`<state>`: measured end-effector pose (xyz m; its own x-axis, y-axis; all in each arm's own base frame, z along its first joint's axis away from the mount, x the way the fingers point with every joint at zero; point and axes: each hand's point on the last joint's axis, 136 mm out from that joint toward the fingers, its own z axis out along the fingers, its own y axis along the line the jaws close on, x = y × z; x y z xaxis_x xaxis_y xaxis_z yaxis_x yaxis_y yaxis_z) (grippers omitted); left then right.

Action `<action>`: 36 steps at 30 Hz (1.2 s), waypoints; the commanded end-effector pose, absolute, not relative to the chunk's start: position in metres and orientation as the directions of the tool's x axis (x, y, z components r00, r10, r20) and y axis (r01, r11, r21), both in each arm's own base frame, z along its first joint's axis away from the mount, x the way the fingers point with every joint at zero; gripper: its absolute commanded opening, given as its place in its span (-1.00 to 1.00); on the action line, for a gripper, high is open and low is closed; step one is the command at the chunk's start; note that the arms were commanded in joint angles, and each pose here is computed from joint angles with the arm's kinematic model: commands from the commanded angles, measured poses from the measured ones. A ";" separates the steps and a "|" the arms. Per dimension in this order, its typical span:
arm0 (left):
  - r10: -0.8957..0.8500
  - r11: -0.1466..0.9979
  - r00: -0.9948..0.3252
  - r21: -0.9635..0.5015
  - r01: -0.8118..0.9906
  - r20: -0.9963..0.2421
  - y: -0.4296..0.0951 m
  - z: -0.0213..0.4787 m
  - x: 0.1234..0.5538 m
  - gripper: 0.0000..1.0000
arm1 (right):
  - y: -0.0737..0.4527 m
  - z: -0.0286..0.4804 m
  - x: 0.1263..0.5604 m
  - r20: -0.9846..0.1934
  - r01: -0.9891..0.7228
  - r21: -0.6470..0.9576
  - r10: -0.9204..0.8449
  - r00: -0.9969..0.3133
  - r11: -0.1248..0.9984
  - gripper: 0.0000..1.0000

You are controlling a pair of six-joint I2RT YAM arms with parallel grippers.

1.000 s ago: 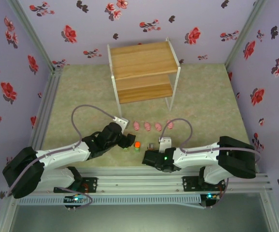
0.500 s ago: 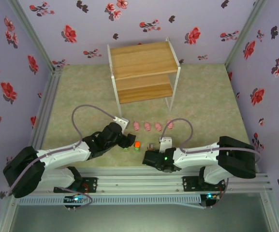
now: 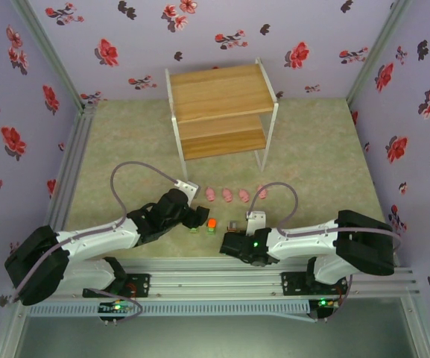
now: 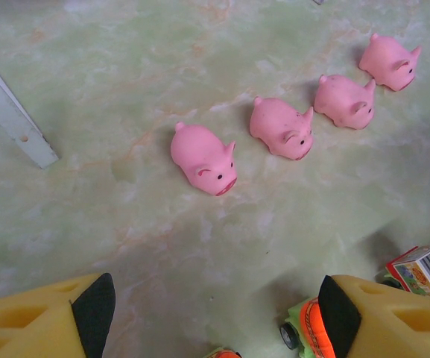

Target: Place and organize the plastic toys onto the shelf

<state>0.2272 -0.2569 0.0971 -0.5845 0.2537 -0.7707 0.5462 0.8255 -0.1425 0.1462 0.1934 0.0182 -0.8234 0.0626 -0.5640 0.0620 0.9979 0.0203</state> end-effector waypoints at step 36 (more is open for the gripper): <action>0.251 0.805 -0.557 -0.148 0.574 -0.792 -0.267 0.112 0.229 0.52 | 0.186 0.025 0.153 -0.587 0.091 -0.013 0.066 -0.807 0.996 -0.40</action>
